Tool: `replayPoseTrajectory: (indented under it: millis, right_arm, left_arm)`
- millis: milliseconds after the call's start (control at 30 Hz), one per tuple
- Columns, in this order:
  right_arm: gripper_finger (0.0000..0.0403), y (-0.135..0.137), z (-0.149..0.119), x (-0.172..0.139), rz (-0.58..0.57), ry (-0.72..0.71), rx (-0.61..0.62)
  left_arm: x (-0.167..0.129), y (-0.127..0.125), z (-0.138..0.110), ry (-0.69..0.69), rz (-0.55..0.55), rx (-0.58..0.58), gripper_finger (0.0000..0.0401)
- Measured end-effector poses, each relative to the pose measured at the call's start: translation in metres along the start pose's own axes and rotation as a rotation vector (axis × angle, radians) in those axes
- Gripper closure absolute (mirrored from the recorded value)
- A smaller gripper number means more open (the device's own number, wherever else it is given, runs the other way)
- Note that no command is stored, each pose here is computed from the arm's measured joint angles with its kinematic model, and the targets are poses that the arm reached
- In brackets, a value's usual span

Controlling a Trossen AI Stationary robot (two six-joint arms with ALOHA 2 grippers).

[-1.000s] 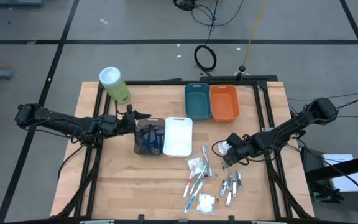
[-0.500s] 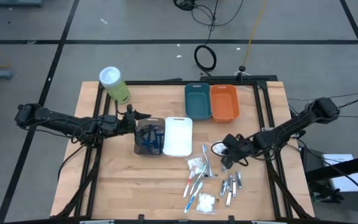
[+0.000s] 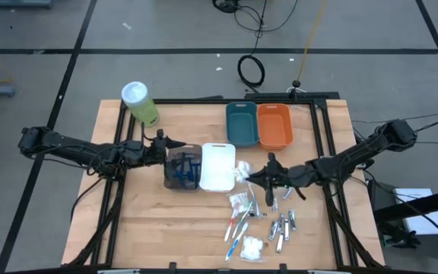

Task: Pick & Place Travel size toiletries
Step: Put the cotton pack into the white bin

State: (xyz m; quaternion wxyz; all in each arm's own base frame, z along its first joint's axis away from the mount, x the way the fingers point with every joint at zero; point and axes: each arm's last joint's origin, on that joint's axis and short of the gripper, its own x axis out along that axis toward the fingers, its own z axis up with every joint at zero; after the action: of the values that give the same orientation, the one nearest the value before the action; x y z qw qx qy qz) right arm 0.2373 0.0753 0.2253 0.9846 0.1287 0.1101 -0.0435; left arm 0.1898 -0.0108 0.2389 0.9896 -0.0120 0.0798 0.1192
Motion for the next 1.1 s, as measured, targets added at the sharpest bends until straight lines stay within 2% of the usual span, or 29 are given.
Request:
replayPoseTrajectory:
  millis: [100,300,700,933,1100]
  right_arm:
    - [0.0399,-0.008,0.002,0.011,0.034,-0.024,0.009]
    - [0.0399,-0.027,-0.005,0.038,0.063,0.028,0.063]
    - [0.0399,-0.034,0.001,0.066,0.082,0.055,0.024]
    - [0.0399,-0.036,0.002,0.074,0.088,0.061,0.027]
    - [0.0383,-0.038,-0.005,0.079,0.072,0.077,0.026]
  left_arm:
    - [0.0,0.0,0.0,0.001,0.0,-0.015,0.0141]
    - [0.0,0.0,0.0,0.0,0.0,-0.021,0.0141]
    - [0.0,0.0,0.001,-0.005,-0.004,-0.024,0.0141]
    - [0.011,-0.011,0.0,-0.051,-0.196,-0.003,0.0141]
    - [0.022,-0.014,-0.004,-0.063,-0.191,0.021,0.0141]
